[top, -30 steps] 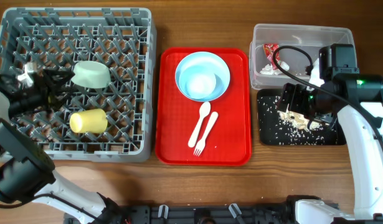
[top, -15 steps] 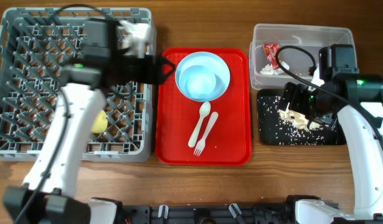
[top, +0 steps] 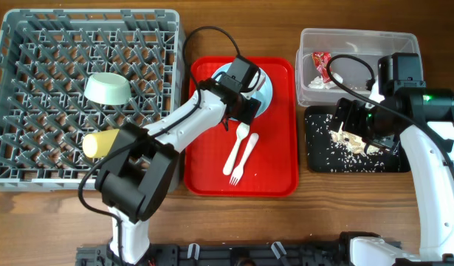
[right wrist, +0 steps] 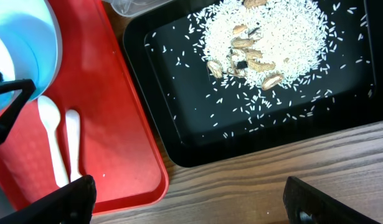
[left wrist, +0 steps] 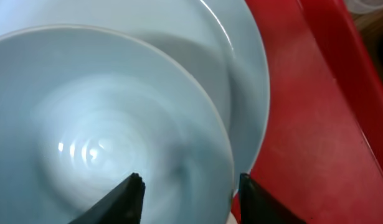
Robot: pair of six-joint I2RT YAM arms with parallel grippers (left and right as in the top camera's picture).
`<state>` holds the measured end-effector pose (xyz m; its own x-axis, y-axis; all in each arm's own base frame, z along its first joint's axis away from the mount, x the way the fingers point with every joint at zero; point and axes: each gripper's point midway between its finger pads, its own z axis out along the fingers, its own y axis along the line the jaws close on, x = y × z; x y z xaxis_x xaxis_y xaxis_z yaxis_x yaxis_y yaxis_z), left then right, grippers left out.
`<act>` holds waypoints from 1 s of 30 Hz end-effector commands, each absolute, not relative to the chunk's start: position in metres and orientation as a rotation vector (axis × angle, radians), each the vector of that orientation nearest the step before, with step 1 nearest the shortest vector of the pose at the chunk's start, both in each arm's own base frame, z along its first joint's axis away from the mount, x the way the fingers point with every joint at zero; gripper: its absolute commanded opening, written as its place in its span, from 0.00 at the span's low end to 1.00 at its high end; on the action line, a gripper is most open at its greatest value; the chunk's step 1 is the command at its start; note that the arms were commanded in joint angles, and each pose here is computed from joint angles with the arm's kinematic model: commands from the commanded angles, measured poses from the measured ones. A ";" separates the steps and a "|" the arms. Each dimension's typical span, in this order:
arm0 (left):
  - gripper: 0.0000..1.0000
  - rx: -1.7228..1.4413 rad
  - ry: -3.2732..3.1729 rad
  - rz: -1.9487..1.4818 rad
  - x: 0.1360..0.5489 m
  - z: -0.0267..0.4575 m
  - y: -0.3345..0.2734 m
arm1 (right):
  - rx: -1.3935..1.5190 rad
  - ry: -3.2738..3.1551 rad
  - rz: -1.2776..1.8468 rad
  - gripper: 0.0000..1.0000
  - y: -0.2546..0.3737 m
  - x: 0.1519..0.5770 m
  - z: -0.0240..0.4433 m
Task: Sort waste into correct bins and load items into the dishwasher rack
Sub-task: 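Grasp the blue bowl with the left gripper and place it in the rack, then grasp the white spoon with the left gripper and drop it in the rack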
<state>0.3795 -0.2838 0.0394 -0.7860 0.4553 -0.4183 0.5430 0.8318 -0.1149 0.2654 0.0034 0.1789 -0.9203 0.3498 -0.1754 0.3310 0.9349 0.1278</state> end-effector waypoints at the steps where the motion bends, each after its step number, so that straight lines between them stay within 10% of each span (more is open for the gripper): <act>1: 0.38 0.750 2.661 -0.288 0.379 0.027 -0.280 | 0.531 2.859 0.123 0.97 -0.001 0.267 0.188; 6: 0.04 0.745 2.642 -0.296 0.383 0.030 -0.282 | 0.518 2.867 0.120 0.97 -0.001 0.266 0.188; 20: 0.04 0.315 2.296 -0.678 0.426 0.252 -0.204 | 0.497 2.875 0.116 0.97 -0.001 0.265 0.188; 30: 0.04 0.001 2.201 -1.429 0.457 0.218 -0.064 | 0.497 2.877 0.116 0.97 -0.001 0.264 0.188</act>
<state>0.4606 -0.0660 0.2219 -0.8331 -0.2580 -0.4892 0.2590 0.5996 -0.7572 0.2619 0.0035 0.1781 -0.9242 0.3456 -0.1624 0.3286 0.9365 0.1226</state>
